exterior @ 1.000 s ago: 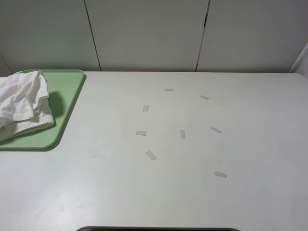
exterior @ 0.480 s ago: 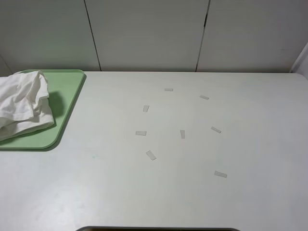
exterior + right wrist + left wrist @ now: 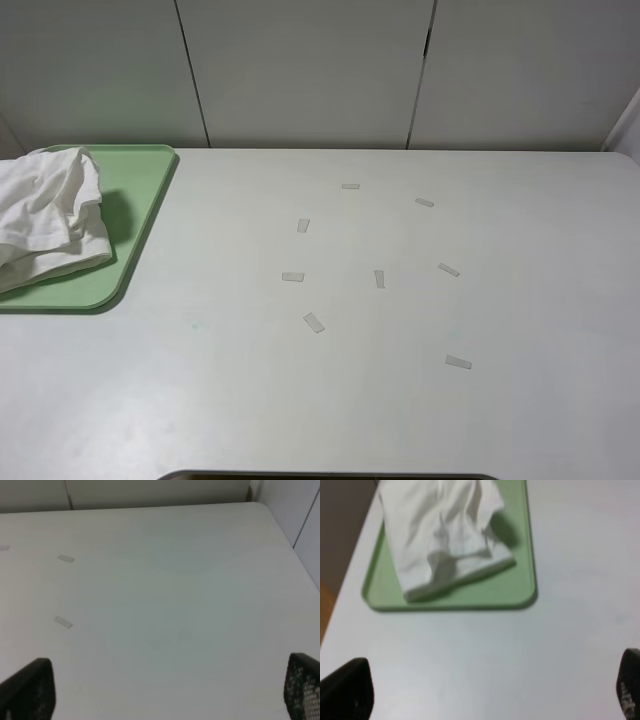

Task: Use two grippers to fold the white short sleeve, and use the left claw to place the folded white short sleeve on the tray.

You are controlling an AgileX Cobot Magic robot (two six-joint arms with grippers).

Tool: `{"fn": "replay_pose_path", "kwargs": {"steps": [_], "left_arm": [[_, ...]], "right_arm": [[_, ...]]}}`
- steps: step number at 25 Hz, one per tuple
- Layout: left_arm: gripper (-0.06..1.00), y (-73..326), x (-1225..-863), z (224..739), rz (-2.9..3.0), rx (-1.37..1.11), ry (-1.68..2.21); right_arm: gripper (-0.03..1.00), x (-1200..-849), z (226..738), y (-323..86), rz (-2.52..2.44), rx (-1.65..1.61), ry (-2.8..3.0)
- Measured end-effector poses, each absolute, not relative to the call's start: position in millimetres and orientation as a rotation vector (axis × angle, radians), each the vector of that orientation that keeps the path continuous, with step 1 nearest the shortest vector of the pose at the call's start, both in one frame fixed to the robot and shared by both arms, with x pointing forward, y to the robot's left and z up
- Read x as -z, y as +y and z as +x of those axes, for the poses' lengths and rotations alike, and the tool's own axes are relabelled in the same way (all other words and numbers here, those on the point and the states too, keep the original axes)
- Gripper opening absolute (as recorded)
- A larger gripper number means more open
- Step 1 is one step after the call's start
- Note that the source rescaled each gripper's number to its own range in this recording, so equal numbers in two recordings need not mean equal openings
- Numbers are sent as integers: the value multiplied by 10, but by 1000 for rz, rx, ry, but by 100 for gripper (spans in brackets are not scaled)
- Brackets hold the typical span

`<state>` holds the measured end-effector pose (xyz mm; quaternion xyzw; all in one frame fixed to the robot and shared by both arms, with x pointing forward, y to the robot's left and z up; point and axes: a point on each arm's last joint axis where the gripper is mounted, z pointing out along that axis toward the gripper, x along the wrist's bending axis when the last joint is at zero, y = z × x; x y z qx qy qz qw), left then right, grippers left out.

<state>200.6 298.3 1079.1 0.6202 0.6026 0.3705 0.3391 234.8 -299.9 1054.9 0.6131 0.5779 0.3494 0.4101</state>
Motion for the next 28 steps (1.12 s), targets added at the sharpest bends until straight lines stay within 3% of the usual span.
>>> {"fn": "replay_pose_path", "kwargs": {"steps": [6,28], "left_arm": [[97,3009,-10391,2194,1695,-850,1712],[96,3007,-10351,2281,1661,-874,1674]], "right_arm": [[100,-10549,2348,-2999,1544,-880,1455],[100,-10549,2348,-2999,1544,-880,1455]]}}
